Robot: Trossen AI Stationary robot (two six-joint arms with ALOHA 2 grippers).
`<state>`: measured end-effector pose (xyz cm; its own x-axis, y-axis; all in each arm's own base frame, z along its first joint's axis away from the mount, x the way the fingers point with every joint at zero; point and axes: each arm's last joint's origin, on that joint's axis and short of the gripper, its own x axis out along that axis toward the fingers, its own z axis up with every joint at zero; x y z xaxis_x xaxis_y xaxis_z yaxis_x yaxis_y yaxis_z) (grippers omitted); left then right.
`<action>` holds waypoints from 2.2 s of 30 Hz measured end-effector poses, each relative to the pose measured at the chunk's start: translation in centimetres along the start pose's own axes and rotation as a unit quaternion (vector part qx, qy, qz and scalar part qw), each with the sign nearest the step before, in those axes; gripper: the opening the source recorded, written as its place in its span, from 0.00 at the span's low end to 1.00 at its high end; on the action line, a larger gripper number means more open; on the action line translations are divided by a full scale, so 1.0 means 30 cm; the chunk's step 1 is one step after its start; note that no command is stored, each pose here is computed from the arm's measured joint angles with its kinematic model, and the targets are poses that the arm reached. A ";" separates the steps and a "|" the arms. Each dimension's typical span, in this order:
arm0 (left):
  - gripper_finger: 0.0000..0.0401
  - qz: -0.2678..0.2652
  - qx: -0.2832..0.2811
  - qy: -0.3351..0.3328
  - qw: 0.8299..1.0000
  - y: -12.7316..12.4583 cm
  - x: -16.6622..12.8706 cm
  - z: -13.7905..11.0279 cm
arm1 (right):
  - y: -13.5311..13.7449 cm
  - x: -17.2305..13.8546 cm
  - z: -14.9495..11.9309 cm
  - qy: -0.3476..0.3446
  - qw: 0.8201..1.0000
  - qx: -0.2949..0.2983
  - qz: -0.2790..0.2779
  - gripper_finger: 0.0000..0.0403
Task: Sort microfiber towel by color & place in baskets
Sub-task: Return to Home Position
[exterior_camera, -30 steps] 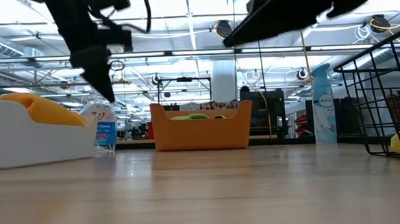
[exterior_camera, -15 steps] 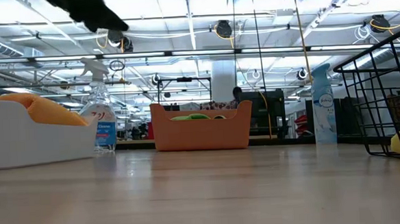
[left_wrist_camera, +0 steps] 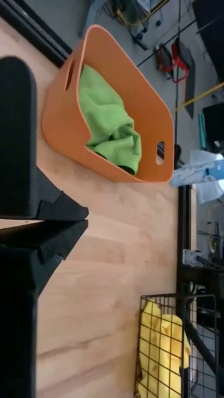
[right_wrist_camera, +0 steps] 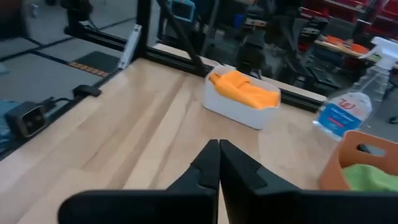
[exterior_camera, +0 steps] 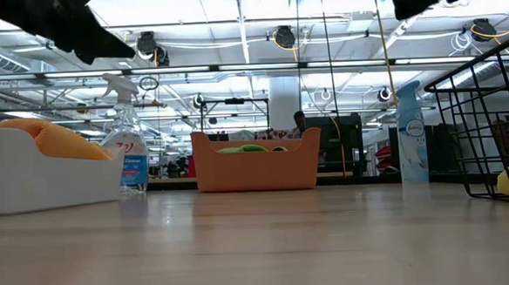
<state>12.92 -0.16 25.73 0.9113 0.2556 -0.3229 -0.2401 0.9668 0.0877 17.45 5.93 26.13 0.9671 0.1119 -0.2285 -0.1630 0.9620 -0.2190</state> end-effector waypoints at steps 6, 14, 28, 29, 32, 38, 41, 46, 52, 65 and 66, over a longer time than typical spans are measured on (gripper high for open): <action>0.01 0.017 -0.011 -0.007 1.000 0.009 -0.019 -0.053 | 0.005 -0.044 -0.078 -0.025 1.000 0.010 0.012 0.00; 0.01 -0.014 -0.024 -0.008 1.000 0.008 -0.024 -0.131 | 0.018 -0.075 -0.180 -0.059 0.998 0.019 0.025 0.00; 0.01 -0.045 -0.052 -0.042 0.997 0.017 -0.060 -0.204 | 0.031 -0.099 -0.291 -0.077 0.995 0.053 0.023 0.00; 0.01 -0.046 -0.054 -0.047 0.996 0.019 -0.064 -0.203 | 0.032 -0.099 -0.298 -0.079 0.995 0.055 0.023 0.00; 0.01 -0.047 -0.063 -0.058 0.995 0.023 -0.076 -0.202 | 0.033 -0.104 -0.313 -0.097 0.993 0.063 0.021 0.00; 0.01 -0.048 -0.076 -0.073 0.993 0.026 -0.086 -0.199 | 0.035 -0.112 -0.337 -0.119 0.990 0.068 0.017 0.00; 0.01 -0.050 -0.086 -0.090 0.991 0.023 -0.077 -0.201 | 0.036 -0.114 -0.343 -0.120 0.990 0.066 0.017 0.00; 0.01 -0.076 -0.087 -0.101 0.988 0.007 -0.042 -0.240 | 0.036 -0.114 -0.342 -0.120 0.991 0.062 0.016 0.00; 0.01 -0.078 -0.085 -0.110 0.987 -0.001 -0.020 -0.268 | 0.037 -0.113 -0.348 -0.112 0.991 0.067 0.019 0.00; 0.01 -0.086 -0.071 -0.142 0.984 -0.015 0.020 -0.326 | 0.035 -0.116 -0.345 -0.117 0.990 0.073 0.018 0.00; 0.01 -0.088 -0.070 -0.141 0.984 -0.016 0.020 -0.327 | 0.035 -0.118 -0.345 -0.117 0.990 0.072 0.018 0.00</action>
<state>10.31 -0.43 16.26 0.9947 0.0926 -0.0449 -0.0961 0.9919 -0.0826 11.85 3.98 16.90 0.9828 0.1847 -0.0035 -0.1845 0.9801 -0.0729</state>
